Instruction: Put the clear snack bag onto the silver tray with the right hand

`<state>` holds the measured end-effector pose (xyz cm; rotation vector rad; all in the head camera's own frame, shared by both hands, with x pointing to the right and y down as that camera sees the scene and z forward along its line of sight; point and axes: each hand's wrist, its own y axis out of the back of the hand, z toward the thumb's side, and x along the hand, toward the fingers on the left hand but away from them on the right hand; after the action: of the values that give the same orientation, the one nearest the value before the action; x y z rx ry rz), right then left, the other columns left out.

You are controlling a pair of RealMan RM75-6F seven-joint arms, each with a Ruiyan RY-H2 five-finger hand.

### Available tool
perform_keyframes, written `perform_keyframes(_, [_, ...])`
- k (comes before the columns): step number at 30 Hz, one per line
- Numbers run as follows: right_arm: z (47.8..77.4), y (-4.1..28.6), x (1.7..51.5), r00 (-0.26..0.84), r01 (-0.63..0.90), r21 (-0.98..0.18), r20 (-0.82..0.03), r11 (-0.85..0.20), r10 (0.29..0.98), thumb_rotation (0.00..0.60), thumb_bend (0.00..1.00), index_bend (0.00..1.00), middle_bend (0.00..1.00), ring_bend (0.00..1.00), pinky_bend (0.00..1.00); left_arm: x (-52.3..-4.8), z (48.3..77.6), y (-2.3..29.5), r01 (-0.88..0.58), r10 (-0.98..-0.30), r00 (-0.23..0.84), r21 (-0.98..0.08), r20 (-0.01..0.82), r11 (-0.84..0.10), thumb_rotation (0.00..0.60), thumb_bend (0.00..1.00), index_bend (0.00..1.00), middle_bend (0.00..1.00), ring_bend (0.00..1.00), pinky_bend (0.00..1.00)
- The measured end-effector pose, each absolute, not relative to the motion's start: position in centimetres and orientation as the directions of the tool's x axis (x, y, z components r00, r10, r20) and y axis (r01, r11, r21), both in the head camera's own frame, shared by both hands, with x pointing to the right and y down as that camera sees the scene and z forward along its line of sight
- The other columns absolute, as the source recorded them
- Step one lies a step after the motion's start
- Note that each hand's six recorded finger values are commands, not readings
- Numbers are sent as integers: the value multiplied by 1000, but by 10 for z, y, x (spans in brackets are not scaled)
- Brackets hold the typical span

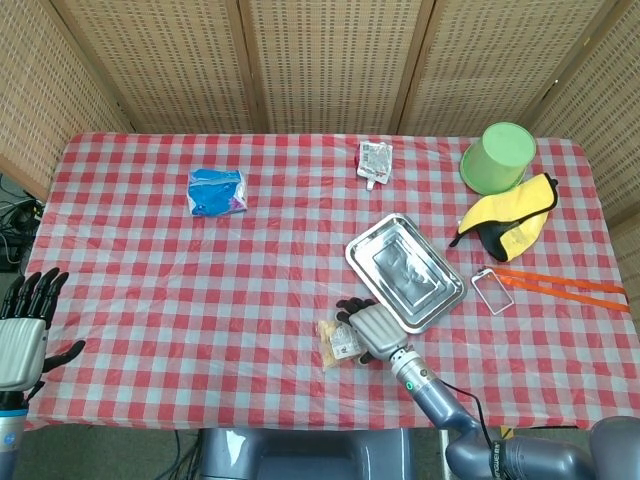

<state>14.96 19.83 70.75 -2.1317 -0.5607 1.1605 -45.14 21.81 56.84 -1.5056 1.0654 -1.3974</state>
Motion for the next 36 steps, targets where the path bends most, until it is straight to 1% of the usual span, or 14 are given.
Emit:
perform_keyframes(3, [705,197,151,518,74,-709,-573,-701,635,600,243,521,383,348,469,-452,568,218,-58,-947,31,-945,319,-320,600,50,0,0,0,0])
perform_keyframes(8, [690,188,155,516,115,-735,-530,-668,672,600,244,524,386,354,481,-451,570,218,-53,-946,34,-945,322,-324,600,50,0,0,0,0])
perform_keyframes(15, [660,166,165,499,170,-789,-448,-591,742,600,245,524,386,354,481,-451,569,218,-52,-947,33,-946,318,-320,600,51,0,0,0,0])
perform_keyframes(20, [650,147,173,452,174,-834,-404,-523,795,600,245,524,386,354,480,-450,571,218,-47,-946,34,-945,323,-324,600,51,0,0,0,0])
perform_keyframes(24, [651,131,185,394,171,-849,-405,-499,825,600,245,524,386,354,475,-449,571,219,-44,-945,38,-945,324,-325,600,50,0,0,0,0])
perform_keyframes(31, [665,104,213,281,139,-871,-421,-471,862,600,245,524,386,353,410,-449,573,218,-40,-944,36,-943,328,-329,600,50,0,0,0,0])
perform_keyframes(36, [675,88,228,212,143,-877,-426,-459,879,600,245,523,385,354,379,-449,573,218,-41,-944,37,-943,328,-330,600,51,0,0,0,0])
